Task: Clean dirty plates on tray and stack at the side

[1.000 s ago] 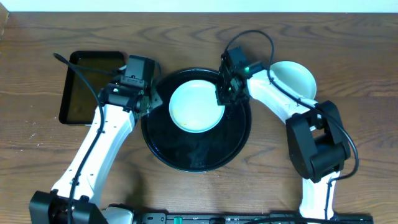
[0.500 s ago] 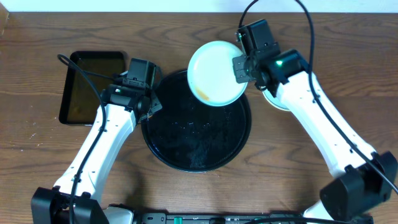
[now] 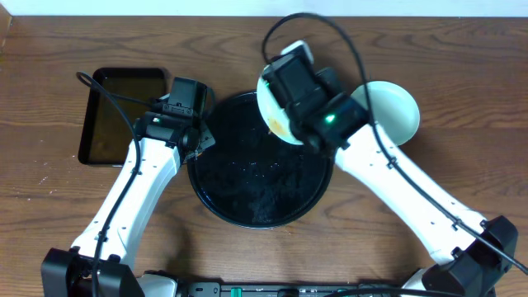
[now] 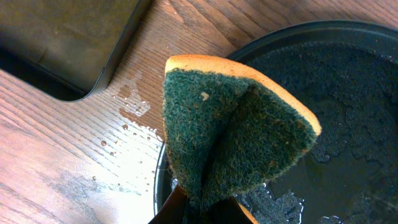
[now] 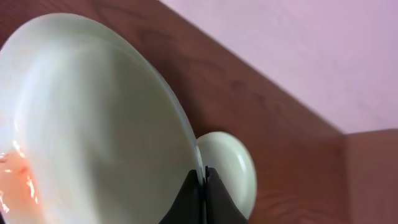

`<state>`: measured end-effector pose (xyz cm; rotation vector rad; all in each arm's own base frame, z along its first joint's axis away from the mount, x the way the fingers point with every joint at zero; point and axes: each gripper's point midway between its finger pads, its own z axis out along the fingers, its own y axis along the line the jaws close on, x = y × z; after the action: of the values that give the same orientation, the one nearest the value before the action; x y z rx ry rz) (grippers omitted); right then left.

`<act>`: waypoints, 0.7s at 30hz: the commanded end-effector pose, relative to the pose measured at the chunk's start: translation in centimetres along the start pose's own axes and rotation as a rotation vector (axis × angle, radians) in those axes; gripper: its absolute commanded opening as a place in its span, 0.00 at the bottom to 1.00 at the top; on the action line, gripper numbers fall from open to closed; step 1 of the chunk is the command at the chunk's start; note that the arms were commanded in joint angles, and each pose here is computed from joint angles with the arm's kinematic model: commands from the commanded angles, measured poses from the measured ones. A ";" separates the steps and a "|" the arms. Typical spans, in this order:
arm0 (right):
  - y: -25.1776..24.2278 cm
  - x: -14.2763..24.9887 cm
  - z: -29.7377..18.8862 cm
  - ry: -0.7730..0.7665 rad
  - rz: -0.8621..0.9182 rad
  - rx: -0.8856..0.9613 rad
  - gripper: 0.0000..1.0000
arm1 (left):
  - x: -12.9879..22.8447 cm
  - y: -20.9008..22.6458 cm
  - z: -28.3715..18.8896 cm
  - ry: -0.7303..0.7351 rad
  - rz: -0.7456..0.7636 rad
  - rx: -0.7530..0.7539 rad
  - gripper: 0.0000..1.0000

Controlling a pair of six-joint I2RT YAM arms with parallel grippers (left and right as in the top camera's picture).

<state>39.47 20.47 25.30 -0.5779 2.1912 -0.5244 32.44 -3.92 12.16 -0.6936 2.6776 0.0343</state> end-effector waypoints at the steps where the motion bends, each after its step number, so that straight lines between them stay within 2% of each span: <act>1: -1.8 -1.2 -1.4 -0.038 -0.045 0.113 0.01 | 0.3 0.4 0.3 0.005 0.012 -0.025 0.08; 4: -2.2 -1.3 -1.8 -0.039 -0.110 0.151 0.01 | 0.3 0.5 0.3 0.008 0.013 -0.027 0.08; 10: -1.4 -1.3 -2.3 -0.028 -0.354 0.146 0.01 | 0.3 0.5 0.3 0.008 0.013 -0.027 0.08; 21: -1.0 -1.4 -2.4 -0.028 -0.452 0.139 0.01 | 0.3 0.5 0.3 0.008 0.013 -0.027 0.08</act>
<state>38.77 20.82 26.66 -0.9854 2.0199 -0.8502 32.28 -3.89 12.10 -0.6942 2.6842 0.0384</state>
